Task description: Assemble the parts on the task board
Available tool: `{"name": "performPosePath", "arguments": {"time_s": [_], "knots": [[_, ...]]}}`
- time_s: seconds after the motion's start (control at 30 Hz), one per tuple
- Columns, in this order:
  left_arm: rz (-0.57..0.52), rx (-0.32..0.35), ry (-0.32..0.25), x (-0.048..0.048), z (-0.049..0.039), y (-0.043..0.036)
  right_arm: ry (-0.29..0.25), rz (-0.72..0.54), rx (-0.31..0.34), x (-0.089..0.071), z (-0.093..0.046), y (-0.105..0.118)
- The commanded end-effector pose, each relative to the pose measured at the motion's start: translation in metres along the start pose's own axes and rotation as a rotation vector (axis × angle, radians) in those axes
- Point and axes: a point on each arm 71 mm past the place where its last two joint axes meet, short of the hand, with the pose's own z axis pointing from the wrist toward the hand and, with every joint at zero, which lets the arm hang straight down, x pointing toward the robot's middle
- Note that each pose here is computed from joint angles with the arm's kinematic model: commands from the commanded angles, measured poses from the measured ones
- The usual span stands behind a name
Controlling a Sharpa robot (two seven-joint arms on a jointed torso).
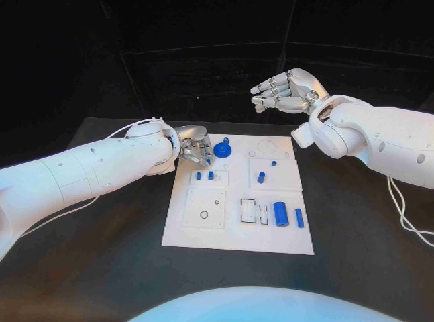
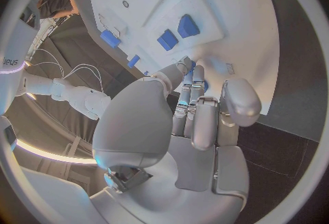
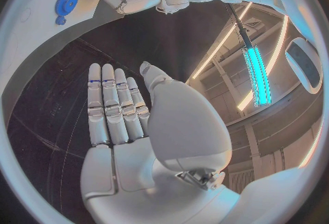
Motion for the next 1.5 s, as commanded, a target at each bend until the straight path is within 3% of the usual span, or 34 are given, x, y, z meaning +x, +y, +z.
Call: {"name": "performPosePath", "arguments": {"time_s": [0.03,0.6,1.23,1.5], "knots": [[-0.004,-0.001,0.023,0.0012,0.0005,-0.0007,0.006,0.005,-0.013,0.000,0.001,0.002],[-0.001,-0.028,0.046,0.0042,0.0034,0.0011,0.006,0.005,-0.014,0.001,0.001,0.002],[-0.003,-0.039,0.026,0.0029,0.0019,0.0052,0.001,0.003,-0.007,-0.002,0.000,0.001],[-0.007,-0.049,0.004,0.0005,-0.0013,0.0107,0.030,-0.050,0.041,-0.004,-0.002,-0.005]]}}
